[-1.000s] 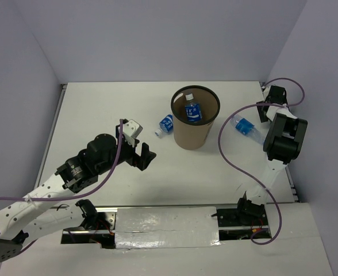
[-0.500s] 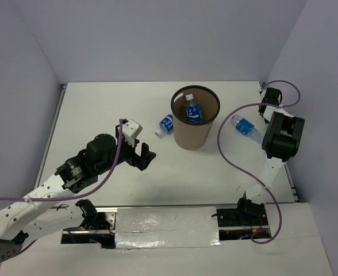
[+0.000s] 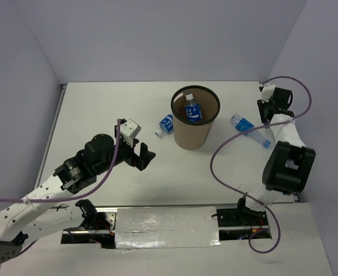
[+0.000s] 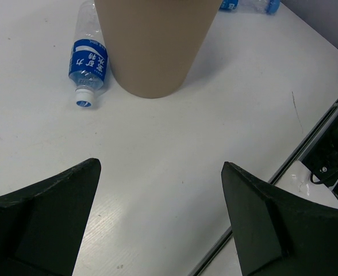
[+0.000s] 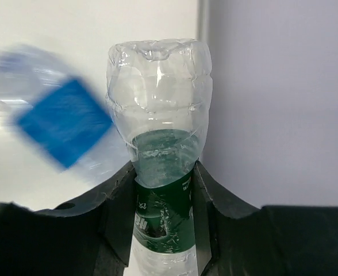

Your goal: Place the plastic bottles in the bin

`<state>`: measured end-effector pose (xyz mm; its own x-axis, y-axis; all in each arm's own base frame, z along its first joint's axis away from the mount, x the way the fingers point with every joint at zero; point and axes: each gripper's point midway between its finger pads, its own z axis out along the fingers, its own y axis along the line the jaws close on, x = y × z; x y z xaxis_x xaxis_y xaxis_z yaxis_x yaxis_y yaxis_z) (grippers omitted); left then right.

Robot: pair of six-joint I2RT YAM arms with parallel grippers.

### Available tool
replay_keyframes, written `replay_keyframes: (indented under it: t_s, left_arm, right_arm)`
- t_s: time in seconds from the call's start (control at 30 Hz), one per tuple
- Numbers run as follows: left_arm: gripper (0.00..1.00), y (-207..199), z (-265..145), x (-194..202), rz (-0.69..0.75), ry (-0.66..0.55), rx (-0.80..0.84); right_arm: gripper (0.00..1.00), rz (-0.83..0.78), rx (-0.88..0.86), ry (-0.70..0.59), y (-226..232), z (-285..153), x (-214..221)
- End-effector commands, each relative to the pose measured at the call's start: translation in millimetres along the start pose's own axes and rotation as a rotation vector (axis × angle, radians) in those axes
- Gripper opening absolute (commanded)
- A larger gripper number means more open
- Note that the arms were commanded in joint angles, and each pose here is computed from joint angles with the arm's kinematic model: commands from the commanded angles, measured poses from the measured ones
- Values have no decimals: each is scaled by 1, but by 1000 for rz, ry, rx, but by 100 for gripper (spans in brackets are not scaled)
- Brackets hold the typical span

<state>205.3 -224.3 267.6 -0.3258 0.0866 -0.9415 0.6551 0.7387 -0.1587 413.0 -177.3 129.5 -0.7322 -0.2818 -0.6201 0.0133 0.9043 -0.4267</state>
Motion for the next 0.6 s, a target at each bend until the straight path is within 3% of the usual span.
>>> replay_keyframes:
  t_s: [0.0,0.17,0.4,0.47,0.57]
  left_arm:
    - [99,-3,-2,-14,-1,-56,22]
    - [99,-3,-1,-13,-1,-53,24]
    - [99,-2,2,-10,-5,-43,26]
    - [99,-1,3,-10,-5,-42,22]
    - [99,0,3,-9,-6,-41,18]
  right_arm:
    - [7,40,-275,-188,53,-75,-41]
    - [7,2,-542,-427,108,-172,-78]
    - [7,12,-709,-916,123,-348,-161]
    - [7,30,-816,-1032,136,-382,-185]
    - [7,64,-900,-1091,149,-384,-207]
